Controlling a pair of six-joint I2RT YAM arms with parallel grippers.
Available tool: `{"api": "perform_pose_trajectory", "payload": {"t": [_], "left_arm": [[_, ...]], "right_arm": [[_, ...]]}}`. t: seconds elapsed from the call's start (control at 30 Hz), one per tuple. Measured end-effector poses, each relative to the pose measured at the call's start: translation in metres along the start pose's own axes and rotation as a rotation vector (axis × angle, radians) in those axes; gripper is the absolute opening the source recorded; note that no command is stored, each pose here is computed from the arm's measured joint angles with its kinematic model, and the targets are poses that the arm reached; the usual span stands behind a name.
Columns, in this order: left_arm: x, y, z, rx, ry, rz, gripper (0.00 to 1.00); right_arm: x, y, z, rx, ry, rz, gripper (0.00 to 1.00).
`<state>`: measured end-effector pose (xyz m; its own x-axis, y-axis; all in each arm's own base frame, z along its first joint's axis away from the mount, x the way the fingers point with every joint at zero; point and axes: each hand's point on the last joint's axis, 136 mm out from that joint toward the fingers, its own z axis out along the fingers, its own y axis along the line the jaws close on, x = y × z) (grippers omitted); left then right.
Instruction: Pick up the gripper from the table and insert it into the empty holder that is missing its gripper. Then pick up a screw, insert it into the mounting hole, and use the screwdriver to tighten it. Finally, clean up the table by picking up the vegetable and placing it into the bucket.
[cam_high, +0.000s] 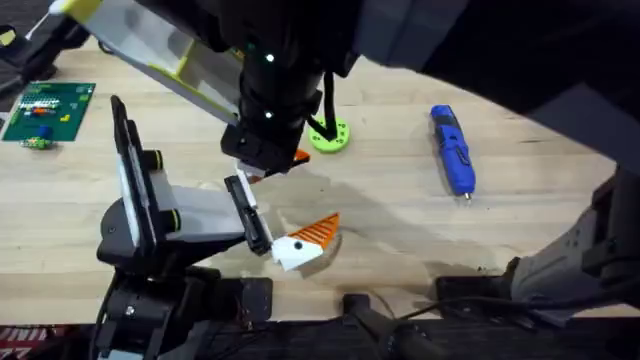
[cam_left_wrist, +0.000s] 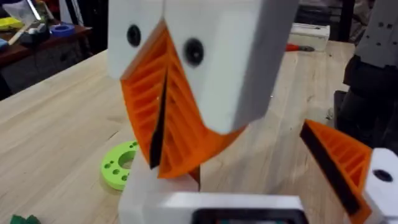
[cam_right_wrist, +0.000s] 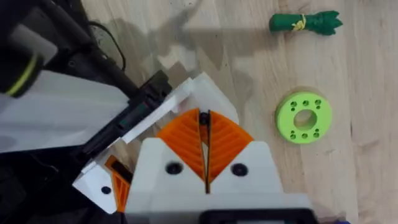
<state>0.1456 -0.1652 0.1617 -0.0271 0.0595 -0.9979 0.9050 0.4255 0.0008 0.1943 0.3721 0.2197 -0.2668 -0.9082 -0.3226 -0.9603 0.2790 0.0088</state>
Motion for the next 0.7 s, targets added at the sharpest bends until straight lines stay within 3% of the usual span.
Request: {"api": "perform_pose_trajectory", "payload": {"t": [0.7], "left_arm": [[0.0001,0.0002,0.0,-0.001,0.0,-0.009,0.986]], "right_arm": [[-0.0001,0.0,0.0017,-0.001,0.005,0.0,0.009]]}}
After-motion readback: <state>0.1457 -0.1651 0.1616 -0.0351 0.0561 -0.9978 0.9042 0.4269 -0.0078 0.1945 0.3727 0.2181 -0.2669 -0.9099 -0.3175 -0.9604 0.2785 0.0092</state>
